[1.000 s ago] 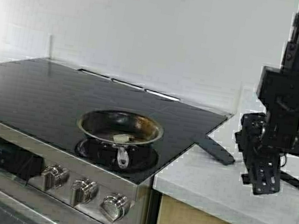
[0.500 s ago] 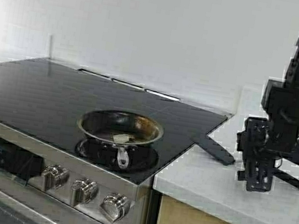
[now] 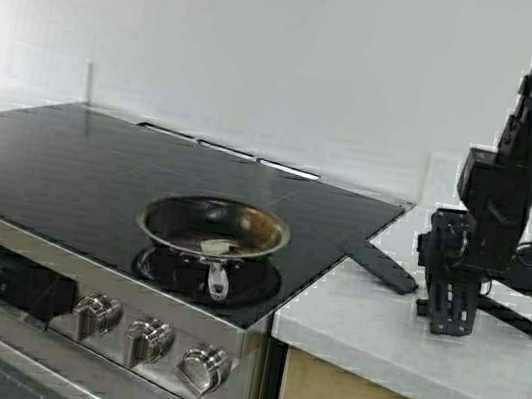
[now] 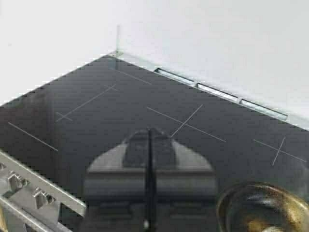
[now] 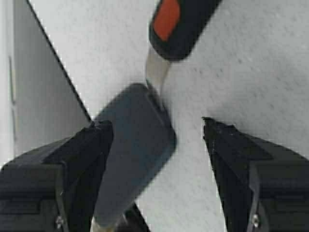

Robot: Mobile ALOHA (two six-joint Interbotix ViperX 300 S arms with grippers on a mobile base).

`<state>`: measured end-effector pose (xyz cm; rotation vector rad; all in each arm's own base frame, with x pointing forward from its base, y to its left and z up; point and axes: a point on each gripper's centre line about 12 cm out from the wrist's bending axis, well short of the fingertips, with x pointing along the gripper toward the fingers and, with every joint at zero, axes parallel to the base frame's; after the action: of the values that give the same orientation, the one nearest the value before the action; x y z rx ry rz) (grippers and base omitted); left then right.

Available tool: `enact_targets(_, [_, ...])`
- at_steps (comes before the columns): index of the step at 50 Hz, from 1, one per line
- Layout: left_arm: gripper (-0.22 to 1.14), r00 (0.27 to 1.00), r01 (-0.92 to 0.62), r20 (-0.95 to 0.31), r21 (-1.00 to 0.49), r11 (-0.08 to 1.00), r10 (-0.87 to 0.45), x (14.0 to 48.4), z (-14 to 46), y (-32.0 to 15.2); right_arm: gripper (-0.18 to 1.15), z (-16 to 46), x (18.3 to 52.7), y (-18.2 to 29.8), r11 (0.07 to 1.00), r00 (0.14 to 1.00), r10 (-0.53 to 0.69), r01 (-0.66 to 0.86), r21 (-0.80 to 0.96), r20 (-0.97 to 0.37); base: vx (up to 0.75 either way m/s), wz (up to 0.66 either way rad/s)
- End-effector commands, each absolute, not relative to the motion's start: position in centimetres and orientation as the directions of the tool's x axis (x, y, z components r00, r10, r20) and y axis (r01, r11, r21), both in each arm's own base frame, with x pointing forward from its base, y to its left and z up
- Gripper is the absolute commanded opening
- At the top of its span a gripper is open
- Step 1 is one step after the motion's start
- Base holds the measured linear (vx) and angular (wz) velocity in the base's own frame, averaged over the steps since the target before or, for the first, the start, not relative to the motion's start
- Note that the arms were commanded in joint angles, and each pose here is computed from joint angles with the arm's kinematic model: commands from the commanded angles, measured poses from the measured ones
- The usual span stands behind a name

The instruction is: Add oil to the pan and cook the shrimp and serve it

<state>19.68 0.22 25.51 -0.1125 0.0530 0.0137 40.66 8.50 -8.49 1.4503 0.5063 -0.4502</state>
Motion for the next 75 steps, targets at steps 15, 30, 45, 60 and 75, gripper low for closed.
enact_targets(15, [0.03, 1.000, -0.015, -0.029, -0.109, 0.994, 0.012, 20.0, 26.4, 0.3, 0.91, -8.2, 43.5, 8.3, 0.033, 0.822, -0.021, 0.569, 0.822, -0.568, 0.00, 0.00])
enact_targets(30, [0.03, 1.000, -0.015, -0.029, -0.109, 0.994, 0.012, 20.0, 26.4, 0.3, 0.90, -8.7, 44.6, 8.0, 0.015, 0.810, -0.023, 0.587, 0.809, -0.587, 0.00, 0.00])
enact_targets(45, [0.03, 0.999, -0.015, -0.032, -0.109, 0.994, 0.012, 20.0, 26.4, 0.3, 0.46, -10.3, 43.8, 7.2, -0.001, 0.737, -0.027, 0.675, 0.738, -0.675, 0.00, 0.00])
enact_targets(60, [0.03, 0.999, -0.015, -0.031, -0.107, 0.994, 0.012, 20.0, 26.4, 0.3, 0.06, -10.1, 43.9, 6.9, -0.008, 0.723, -0.027, 0.691, 0.723, -0.691, 0.00, 0.00])
enact_targets(75, [0.03, 0.999, -0.015, -0.032, -0.109, 0.994, 0.012, 20.0, 26.4, 0.3, 0.07, -7.6, 44.4, 7.3, 0.033, 0.743, 0.003, 0.668, 0.743, -0.669, 0.00, 0.00])
